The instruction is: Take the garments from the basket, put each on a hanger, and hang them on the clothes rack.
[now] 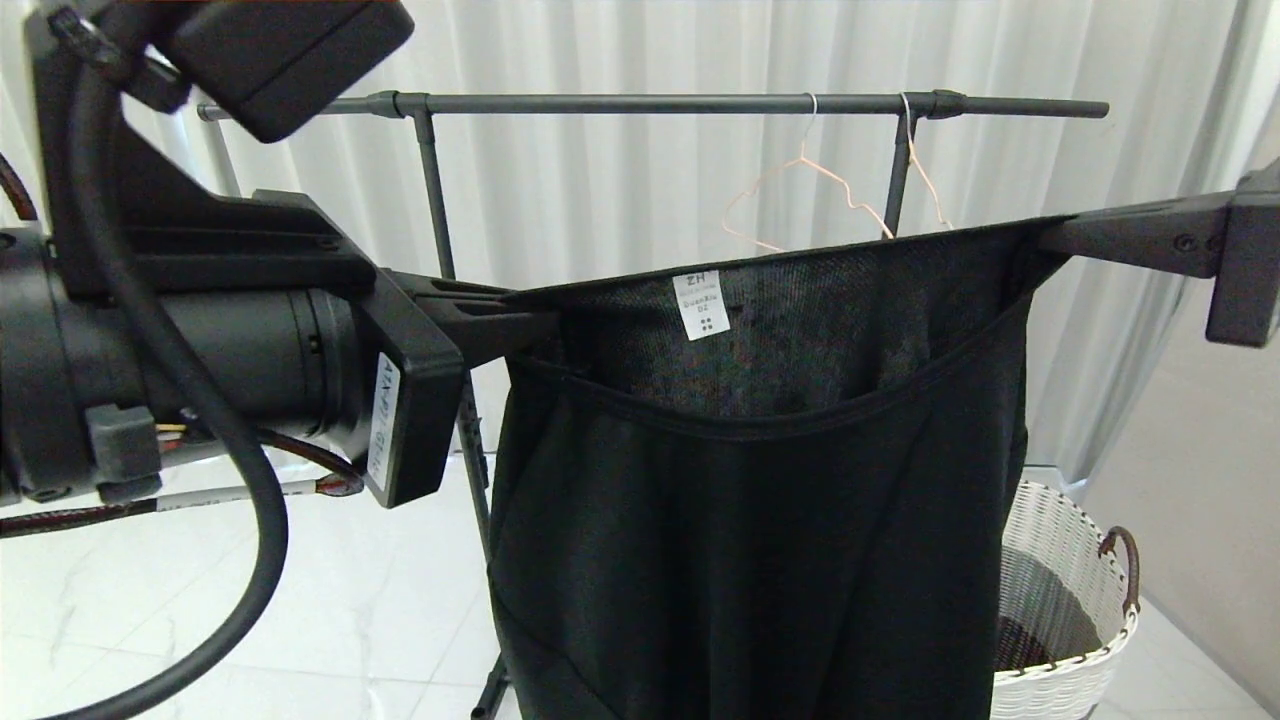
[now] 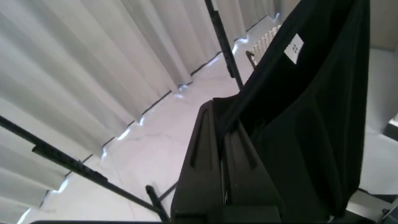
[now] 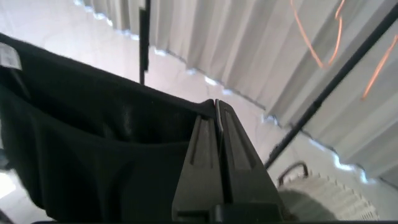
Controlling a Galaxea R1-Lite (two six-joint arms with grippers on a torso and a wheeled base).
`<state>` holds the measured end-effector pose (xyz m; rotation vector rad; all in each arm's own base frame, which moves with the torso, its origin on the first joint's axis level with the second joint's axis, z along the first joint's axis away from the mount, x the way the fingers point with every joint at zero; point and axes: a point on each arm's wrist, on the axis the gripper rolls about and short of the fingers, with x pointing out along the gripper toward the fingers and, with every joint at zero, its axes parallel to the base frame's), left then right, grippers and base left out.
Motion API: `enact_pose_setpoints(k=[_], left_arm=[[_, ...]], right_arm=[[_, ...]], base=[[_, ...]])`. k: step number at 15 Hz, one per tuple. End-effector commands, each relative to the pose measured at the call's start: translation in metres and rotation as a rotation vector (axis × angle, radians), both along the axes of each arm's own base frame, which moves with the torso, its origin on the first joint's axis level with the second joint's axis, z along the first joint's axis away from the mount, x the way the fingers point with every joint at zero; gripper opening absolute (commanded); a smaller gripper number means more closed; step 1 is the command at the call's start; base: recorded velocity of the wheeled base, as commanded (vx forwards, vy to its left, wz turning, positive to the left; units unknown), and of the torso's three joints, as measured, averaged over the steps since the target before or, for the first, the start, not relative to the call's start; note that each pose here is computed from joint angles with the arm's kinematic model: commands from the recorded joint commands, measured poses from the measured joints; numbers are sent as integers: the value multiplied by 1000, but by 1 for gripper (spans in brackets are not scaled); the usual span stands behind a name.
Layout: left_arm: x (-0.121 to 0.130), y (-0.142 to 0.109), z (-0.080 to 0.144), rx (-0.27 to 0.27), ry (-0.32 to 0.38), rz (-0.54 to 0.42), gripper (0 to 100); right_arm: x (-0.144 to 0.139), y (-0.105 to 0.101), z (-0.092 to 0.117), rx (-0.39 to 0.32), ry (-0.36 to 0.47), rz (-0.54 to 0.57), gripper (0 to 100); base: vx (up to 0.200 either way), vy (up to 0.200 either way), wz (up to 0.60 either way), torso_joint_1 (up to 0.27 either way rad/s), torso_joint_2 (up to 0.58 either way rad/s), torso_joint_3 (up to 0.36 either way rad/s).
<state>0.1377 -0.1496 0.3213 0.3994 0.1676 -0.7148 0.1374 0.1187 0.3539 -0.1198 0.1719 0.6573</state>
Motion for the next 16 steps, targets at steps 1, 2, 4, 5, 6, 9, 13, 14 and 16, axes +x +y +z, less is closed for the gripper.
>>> enact_pose_setpoints(k=[1,2,4,5,6,9,13,14,16], left_arm=[[1,-1,-1,3,4,-1,0],[5,-6,-3,1,6,-9,0],[20,-24,-4,-52,-27,-43,0],[29,-31,-6,-68,-41,-46,0],[42,-45,-11,-91,-65,-52,0],[56,-61,-20,-76,-45,-68,0],[61,-66,-24,-79,-23,-120,0],[60,-66,-25,-80,-20,-124,0],[60,-66,-25,-82,-16,-123,0]], right_arm=[[1,-1,0,-4,4,-9,0],[0,-16,-1,-32,44,-68,0],[-16,-27,-2,-47,88,-17,0],[-23,-31,-2,-49,106,20,0],[-36,-39,-4,-53,140,83,0],[-56,-52,-8,-58,187,161,0],[-71,-53,-19,-68,230,295,0],[-73,-52,-20,-71,232,322,0],[-75,-49,-22,-78,235,359,0]], base=[[0,0,0,0,0,0],[0,0,0,0,0,0],[0,0,0,0,0,0],[0,0,0,0,0,0],[0,0,0,0,0,0],[0,0,0,0,0,0],[0,0,0,0,0,0],[0,0,0,0,0,0],[0,0,0,0,0,0]])
